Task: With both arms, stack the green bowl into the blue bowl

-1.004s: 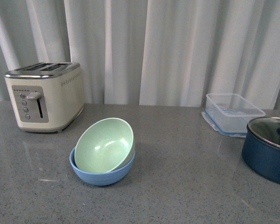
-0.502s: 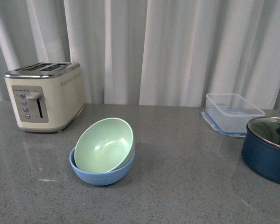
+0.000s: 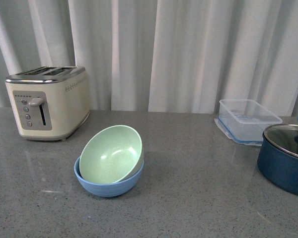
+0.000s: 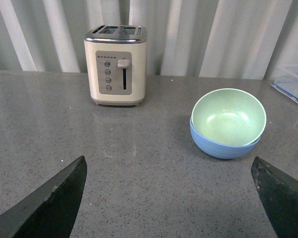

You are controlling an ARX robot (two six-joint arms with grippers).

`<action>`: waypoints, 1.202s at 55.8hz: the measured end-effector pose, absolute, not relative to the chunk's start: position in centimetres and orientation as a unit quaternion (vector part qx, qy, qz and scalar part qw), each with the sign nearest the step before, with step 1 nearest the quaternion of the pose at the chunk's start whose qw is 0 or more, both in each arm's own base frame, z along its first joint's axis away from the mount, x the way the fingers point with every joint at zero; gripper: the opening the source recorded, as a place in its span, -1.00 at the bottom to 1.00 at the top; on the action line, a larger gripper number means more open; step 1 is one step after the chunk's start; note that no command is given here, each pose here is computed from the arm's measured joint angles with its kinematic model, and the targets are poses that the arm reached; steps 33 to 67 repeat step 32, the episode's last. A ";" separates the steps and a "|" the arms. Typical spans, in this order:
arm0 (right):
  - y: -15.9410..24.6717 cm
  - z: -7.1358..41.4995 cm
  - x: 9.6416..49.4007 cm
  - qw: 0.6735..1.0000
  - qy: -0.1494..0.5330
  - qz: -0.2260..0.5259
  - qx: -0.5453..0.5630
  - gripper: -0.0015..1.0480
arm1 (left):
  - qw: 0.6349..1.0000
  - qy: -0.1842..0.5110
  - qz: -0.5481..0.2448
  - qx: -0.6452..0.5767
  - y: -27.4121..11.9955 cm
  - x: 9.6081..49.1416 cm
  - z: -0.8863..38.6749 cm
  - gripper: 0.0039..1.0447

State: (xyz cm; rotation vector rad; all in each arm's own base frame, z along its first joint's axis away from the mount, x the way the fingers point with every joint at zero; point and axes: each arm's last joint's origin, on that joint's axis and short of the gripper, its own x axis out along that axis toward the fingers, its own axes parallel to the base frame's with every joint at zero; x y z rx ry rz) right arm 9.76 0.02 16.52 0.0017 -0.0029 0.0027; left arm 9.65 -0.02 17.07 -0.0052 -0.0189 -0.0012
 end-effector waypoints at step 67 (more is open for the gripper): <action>0.0 16.5 9.8 1.000 -0.001 0.001 0.001 0.81 | 1.000 -0.009 -0.001 -0.003 0.0 9.7 17.1 0.87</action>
